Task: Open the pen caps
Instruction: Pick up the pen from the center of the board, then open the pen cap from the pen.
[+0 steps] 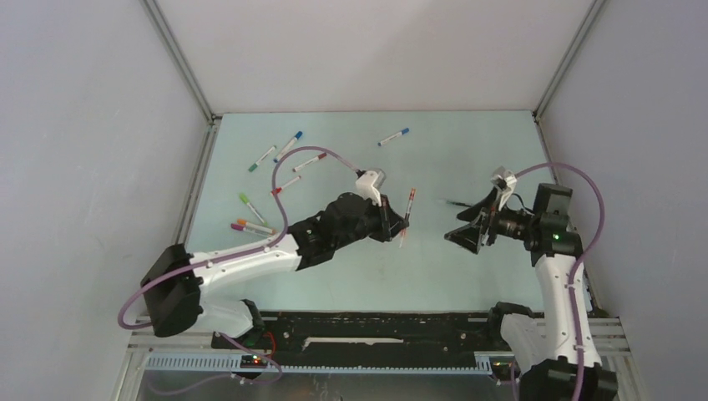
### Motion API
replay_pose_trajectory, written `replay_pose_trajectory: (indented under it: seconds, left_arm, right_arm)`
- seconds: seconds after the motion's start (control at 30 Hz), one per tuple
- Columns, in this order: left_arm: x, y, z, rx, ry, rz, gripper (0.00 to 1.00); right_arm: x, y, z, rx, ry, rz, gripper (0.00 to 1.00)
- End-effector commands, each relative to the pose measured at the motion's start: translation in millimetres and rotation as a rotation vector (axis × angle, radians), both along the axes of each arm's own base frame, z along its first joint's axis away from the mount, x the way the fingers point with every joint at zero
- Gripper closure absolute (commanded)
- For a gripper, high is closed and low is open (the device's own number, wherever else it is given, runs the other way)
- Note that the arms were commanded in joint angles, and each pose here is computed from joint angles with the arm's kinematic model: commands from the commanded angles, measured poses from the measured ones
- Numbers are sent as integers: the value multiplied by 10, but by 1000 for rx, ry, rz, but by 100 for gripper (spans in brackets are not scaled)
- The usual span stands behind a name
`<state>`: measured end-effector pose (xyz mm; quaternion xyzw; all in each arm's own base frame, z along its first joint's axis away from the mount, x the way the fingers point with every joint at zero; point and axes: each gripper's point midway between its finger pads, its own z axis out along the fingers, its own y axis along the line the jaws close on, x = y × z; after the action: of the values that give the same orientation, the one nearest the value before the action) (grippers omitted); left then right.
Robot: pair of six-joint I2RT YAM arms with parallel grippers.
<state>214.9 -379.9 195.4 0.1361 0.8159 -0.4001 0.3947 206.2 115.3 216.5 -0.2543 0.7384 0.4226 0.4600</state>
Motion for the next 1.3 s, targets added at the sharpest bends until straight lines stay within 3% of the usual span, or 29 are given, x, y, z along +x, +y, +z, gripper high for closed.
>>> replay_pose_trajectory:
  seconds: [0.0,0.17,0.27,0.6,1.27]
  left_arm:
    - [31,-38,760,-352,-53,57,100]
    - [37,21,1165,-535,-80,93,100]
    - [38,33,1283,-580,-90,114,100]
    - [-40,-41,1429,-629,-102,115,100]
    - [-112,-271,1467,-644,-108,104,100]
  right_arm:
    - [-228,397,412,120,68,200,8]
    - [-207,614,671,240,268,268,13]
    - [-214,696,759,262,304,298,14]
    - [-211,726,768,287,321,296,17]
    - [-283,885,748,302,368,378,46]
